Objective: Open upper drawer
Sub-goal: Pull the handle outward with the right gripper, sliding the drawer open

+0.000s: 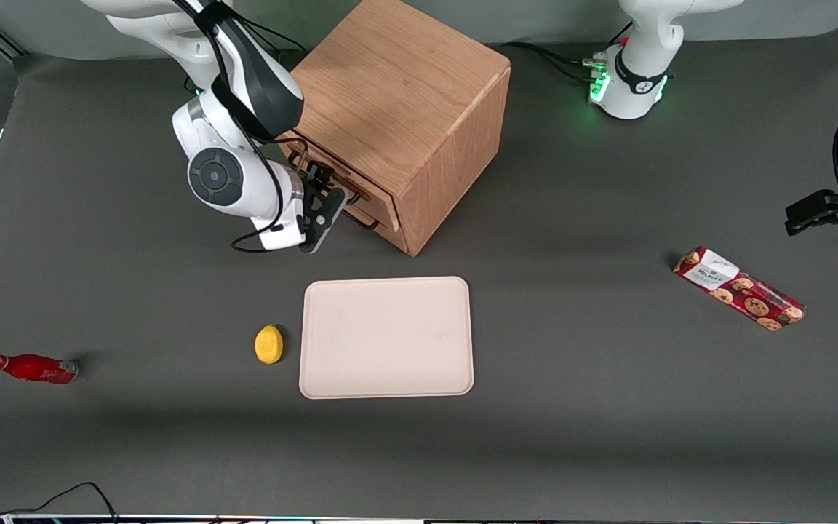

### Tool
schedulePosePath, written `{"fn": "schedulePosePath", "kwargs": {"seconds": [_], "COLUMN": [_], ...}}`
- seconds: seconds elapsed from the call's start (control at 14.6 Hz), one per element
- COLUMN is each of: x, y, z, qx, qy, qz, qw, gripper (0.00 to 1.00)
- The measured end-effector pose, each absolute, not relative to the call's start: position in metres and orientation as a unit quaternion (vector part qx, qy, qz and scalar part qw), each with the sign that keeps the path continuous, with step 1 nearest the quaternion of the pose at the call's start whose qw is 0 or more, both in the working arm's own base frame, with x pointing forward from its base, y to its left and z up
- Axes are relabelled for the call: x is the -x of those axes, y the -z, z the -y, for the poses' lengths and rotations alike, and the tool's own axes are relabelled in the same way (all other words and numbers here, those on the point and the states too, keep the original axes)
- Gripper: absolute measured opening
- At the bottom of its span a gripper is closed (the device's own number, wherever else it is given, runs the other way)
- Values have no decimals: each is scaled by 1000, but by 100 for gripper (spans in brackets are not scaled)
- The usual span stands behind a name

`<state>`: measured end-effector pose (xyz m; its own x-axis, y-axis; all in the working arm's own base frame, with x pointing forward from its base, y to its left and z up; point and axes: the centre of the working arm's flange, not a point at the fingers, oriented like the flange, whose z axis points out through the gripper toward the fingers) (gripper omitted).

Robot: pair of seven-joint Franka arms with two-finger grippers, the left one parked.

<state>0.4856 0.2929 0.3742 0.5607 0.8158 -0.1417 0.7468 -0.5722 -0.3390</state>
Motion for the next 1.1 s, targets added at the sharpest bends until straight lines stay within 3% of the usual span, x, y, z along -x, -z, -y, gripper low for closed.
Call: {"fn": "schedulePosePath", "kwargs": {"seconds": [0.55, 1.1], "x": [-501, -527], "y": [-369, -371], "z": [-265, -232], "qx": [876, 893], "qy": [-135, -100], "qz": [447, 425], "qw": [117, 108], "gripper": [100, 100]}}
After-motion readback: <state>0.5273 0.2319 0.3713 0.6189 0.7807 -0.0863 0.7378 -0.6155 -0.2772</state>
